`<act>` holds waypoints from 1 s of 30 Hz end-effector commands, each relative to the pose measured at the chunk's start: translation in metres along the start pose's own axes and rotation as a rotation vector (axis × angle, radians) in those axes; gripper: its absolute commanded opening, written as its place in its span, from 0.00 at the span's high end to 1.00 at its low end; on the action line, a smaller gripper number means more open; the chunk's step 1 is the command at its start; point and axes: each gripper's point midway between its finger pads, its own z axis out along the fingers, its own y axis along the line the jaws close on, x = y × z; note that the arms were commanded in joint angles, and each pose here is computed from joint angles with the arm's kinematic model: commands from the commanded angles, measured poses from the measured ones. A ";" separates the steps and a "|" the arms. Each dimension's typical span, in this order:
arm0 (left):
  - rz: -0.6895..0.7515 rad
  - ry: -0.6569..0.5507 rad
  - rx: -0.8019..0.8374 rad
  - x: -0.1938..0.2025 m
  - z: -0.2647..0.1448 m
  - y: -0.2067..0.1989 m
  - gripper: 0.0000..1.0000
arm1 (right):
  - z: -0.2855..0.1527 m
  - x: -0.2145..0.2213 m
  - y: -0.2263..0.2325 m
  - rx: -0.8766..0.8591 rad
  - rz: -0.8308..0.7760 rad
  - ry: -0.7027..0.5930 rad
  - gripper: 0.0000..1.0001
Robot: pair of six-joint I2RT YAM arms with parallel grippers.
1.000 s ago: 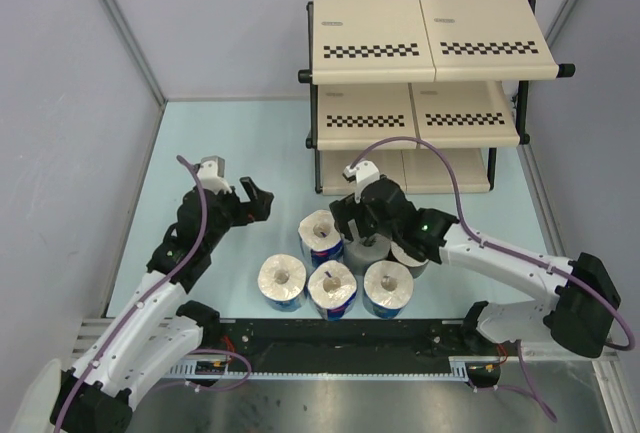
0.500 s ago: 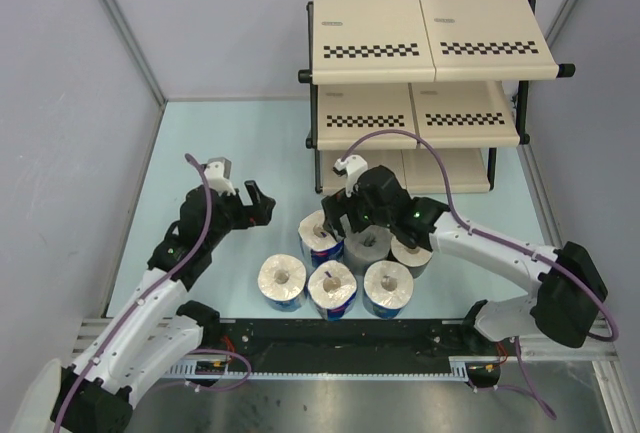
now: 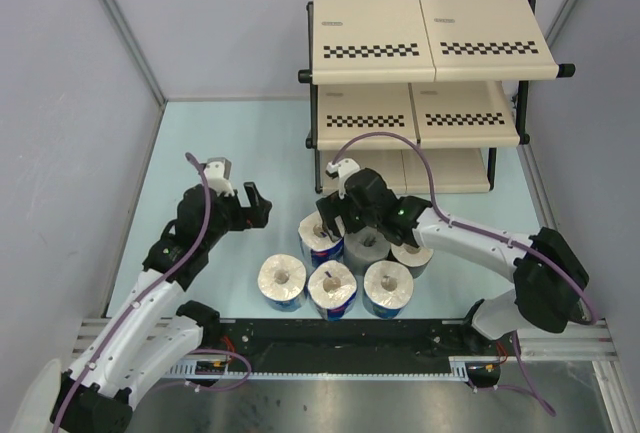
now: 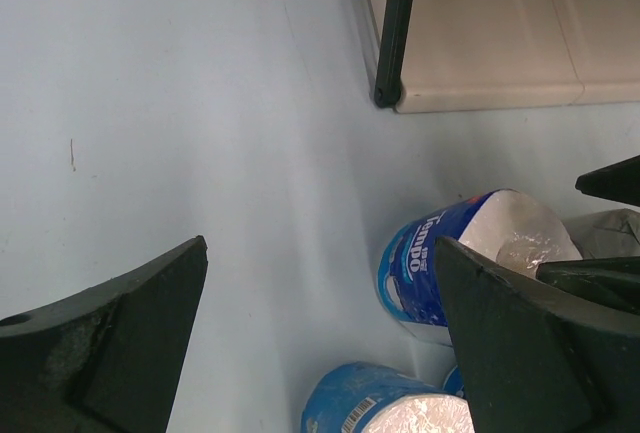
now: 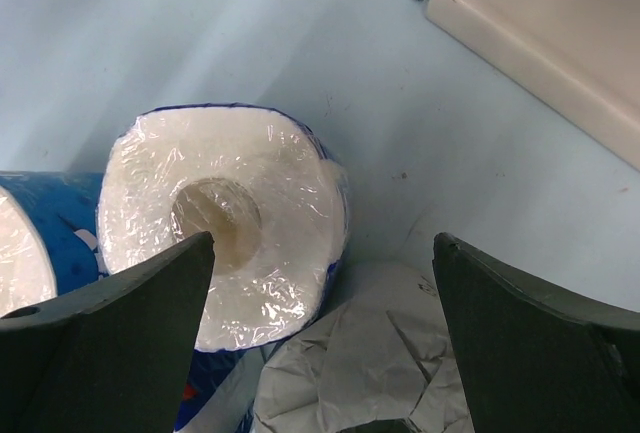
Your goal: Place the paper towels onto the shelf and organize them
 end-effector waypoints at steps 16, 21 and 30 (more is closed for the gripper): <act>0.066 0.007 -0.024 -0.006 -0.006 0.004 0.00 | 0.017 -0.011 0.018 -0.031 -0.019 -0.015 0.17; 0.069 0.011 -0.027 -0.005 -0.005 0.004 0.00 | 0.022 -0.007 0.019 -0.026 -0.026 0.002 0.22; 0.068 0.013 -0.031 -0.005 -0.005 0.005 0.00 | 0.031 0.006 0.023 -0.015 -0.057 0.043 0.34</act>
